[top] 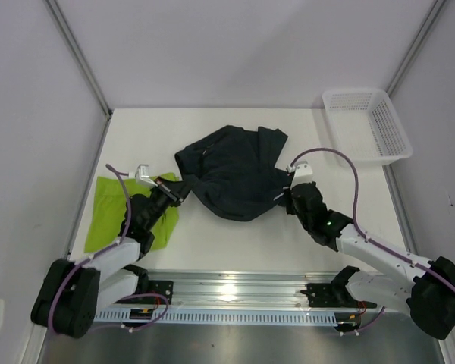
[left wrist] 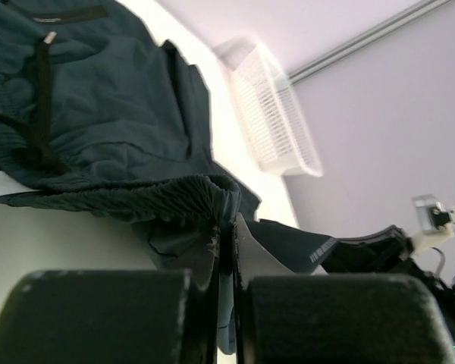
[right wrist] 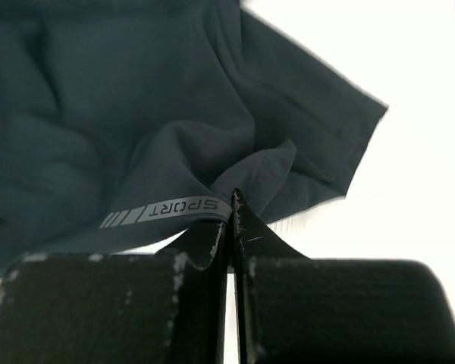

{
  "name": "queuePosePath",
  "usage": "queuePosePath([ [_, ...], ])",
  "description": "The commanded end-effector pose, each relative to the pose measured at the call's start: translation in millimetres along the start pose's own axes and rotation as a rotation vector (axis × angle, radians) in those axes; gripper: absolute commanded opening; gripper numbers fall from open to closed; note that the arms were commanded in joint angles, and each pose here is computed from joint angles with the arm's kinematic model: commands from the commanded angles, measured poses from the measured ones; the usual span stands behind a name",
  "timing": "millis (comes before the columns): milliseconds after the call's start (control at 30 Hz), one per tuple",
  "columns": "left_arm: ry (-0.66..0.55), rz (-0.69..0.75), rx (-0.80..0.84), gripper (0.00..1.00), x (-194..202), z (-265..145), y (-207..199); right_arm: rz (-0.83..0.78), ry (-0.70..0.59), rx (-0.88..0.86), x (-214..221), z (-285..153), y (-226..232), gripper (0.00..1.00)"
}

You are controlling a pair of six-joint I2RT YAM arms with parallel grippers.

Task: Fold and stack the shorts
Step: Flatten the shorts out

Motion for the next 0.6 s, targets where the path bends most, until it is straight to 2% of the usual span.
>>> queuePosePath([
  [0,0.112,0.089,-0.153,0.02,17.8,-18.6,20.3,-0.072,0.064,0.066,11.7,-20.4,-2.3,0.0],
  [33,0.087,0.107,-0.159,0.04,13.6,-23.2,16.4,-0.074,0.063,0.07,8.2,-23.1,0.2,0.0],
  [133,0.144,0.135,-0.202,0.11,20.7,-36.8,20.5,-0.105,0.112,0.092,15.3,-24.5,-2.9,0.0],
  [167,0.183,0.146,-0.218,0.19,26.5,-41.8,24.6,-0.115,0.124,0.093,17.9,-24.3,-3.5,0.0],
  [233,0.228,0.156,-0.228,0.29,32.8,-47.8,27.8,-0.13,0.142,0.096,20.5,-26.2,-5.1,0.0],
  [267,0.253,0.154,-0.259,0.46,38.3,-54.5,33.6,-0.127,0.14,0.093,19.1,-27.2,-4.2,0.0],
  [333,0.259,0.157,-0.264,0.62,41.7,-60.3,36.3,-0.106,0.127,0.132,16.6,-29.9,-8.5,0.0],
  [367,0.238,0.164,-0.247,0.66,40.0,-63.2,33.5,-0.096,0.122,0.147,15.3,-31.3,-10.0,0.01],
  [400,0.255,0.159,-0.267,0.71,45.7,-69.5,39.3,-0.085,0.111,0.145,12.2,-34.9,-11.1,0.09],
  [433,0.249,0.163,-0.268,0.74,45.1,-71.8,38.7,-0.077,0.102,0.133,10.6,-37.3,-11.2,0.29],
  [567,0.227,0.192,-0.319,0.83,37.7,-85.8,34.3,-0.033,0.027,0.093,0.0,-52.0,-12.6,0.34],
])
Point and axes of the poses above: each gripper's point midway between its finger pads, its own z axis out along the fingers, its own y axis along the line the jaws close on, x = y × z, the point moved 7 cm from there along -z, back along the fingers, and after that the axes turned 4 degrees about z, right-handed, at the moved point
